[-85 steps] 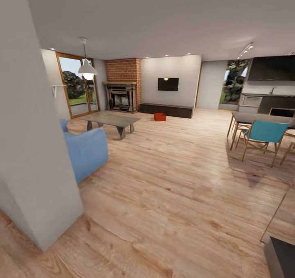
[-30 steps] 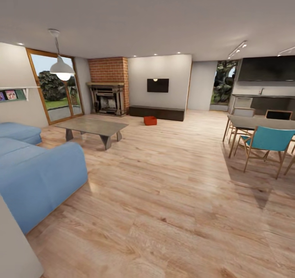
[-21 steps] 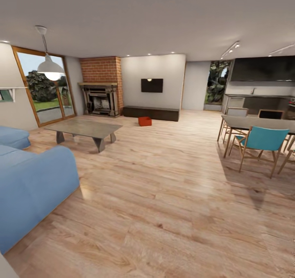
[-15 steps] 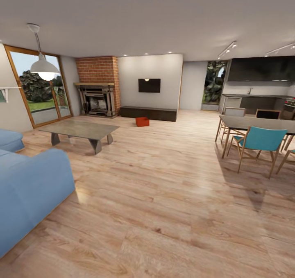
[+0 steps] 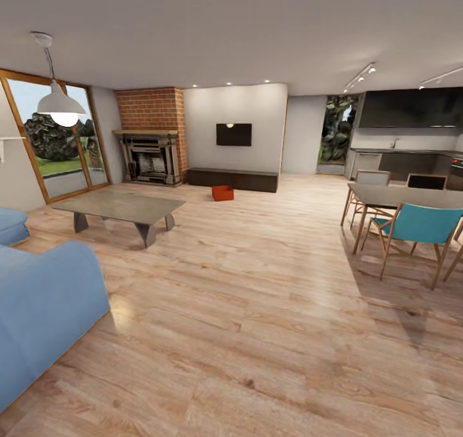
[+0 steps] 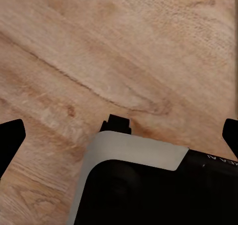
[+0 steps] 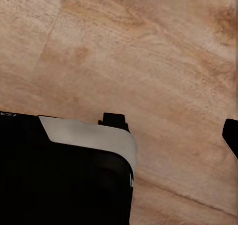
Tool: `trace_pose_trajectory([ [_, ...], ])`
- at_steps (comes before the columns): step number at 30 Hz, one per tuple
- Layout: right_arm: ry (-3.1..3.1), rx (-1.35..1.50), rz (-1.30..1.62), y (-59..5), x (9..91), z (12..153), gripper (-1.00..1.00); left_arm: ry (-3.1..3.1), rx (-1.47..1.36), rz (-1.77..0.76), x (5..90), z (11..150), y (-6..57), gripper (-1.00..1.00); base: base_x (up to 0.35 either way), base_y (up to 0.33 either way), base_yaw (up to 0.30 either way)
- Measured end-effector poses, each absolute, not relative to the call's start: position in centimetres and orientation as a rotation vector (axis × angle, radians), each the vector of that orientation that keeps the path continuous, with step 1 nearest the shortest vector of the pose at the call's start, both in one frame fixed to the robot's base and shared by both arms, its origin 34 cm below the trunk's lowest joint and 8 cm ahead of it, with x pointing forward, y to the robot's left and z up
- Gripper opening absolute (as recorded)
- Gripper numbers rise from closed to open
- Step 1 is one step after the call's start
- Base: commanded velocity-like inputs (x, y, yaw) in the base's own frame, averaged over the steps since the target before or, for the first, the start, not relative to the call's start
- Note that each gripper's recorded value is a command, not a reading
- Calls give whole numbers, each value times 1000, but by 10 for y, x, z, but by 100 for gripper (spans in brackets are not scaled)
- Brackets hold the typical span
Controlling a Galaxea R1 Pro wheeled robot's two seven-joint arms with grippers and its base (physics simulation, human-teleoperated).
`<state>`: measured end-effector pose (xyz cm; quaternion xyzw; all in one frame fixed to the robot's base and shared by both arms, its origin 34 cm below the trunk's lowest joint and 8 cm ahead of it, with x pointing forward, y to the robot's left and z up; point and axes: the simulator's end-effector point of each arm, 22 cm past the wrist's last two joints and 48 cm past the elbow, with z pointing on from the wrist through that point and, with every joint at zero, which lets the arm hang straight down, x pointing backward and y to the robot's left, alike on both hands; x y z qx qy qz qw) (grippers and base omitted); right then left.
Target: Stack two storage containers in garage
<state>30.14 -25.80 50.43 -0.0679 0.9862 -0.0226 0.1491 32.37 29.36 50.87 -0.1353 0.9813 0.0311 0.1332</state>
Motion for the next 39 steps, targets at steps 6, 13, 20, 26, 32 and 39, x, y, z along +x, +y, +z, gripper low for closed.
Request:
trace_pose_trajectory([
  [6,2832,-195,-66,-258,302,504,100,2846,-393,90,324,509,293,100,323,0,-1],
  [13,2831,-193,-66,-255,302,505,100,2845,-393,90,324,509,294,100,323,0,-139],
  [20,2830,-192,-68,-254,302,505,100,2845,-393,90,324,509,294,100,323,0,-273],
  [26,2830,-192,-68,-253,302,505,100,2846,-393,90,324,509,294,100,323,0,-184],
  [32,2831,-192,-74,-257,302,505,100,2846,-393,89,324,509,293,100,323,0,-19],
  [39,2832,-193,-77,-258,302,505,100,2846,-393,89,323,509,293,100,323,0,-2],
])
